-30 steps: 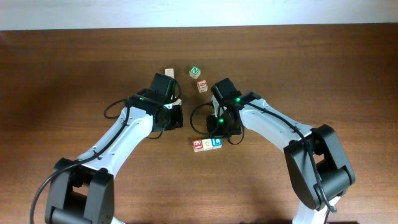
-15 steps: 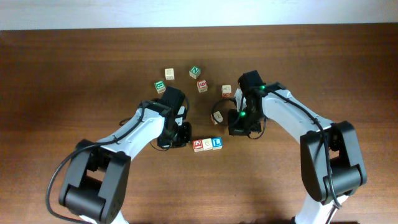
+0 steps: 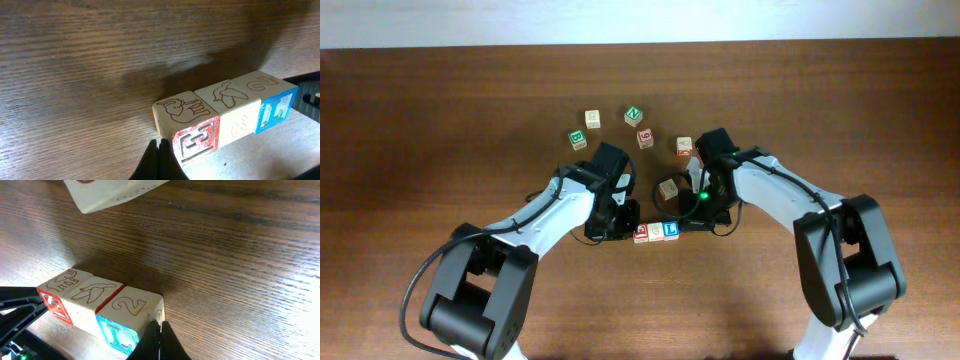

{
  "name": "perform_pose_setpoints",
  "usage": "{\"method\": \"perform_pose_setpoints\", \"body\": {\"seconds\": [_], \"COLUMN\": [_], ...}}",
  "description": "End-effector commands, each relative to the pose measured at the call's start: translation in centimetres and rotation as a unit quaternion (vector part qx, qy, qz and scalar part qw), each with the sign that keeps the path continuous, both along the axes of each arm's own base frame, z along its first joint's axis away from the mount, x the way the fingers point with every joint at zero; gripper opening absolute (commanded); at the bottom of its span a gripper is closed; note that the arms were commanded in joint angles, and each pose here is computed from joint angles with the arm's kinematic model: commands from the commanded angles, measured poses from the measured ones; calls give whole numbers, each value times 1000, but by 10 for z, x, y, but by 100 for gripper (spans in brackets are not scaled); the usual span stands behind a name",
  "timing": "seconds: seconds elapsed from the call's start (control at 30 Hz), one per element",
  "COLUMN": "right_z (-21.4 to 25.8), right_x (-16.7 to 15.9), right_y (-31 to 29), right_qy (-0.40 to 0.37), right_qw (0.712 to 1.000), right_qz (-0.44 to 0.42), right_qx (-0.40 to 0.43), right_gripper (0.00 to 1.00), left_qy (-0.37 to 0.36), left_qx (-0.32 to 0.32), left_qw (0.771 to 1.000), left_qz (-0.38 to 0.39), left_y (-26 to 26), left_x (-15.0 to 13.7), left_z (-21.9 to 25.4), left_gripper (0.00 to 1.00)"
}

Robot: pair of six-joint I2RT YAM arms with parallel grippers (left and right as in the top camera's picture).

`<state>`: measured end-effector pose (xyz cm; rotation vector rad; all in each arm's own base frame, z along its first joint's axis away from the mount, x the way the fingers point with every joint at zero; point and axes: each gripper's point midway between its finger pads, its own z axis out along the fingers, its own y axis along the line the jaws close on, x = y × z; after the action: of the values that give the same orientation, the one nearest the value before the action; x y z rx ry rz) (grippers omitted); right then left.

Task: Rotate 3 blocks

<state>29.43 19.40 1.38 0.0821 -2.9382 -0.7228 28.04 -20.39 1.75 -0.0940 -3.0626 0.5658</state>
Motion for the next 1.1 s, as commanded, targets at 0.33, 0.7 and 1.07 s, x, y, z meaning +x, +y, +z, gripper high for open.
{"method": "perform_pose_setpoints", "body": {"seconds": [0.33, 0.7, 1.07], "right_z": [12, 42, 56], "right_x": [-9, -5, -9], "right_y": [20, 34, 60], "right_qy": [48, 6, -9], "right_qw": [997, 997, 995], "right_qz": [-49, -24, 11], "right_qx": [42, 77, 94], "right_gripper": [5, 5, 5], "left_qy": [-24, -24, -24], "left_qx": [-23, -23, -23], "left_qw": [998, 998, 998], "left_qz": [-53, -53, -53], "left_y": [-7, -7, -7], "left_x": [3, 3, 3], "left_z": [-1, -1, -1], "left_gripper": [0, 0, 0]}}
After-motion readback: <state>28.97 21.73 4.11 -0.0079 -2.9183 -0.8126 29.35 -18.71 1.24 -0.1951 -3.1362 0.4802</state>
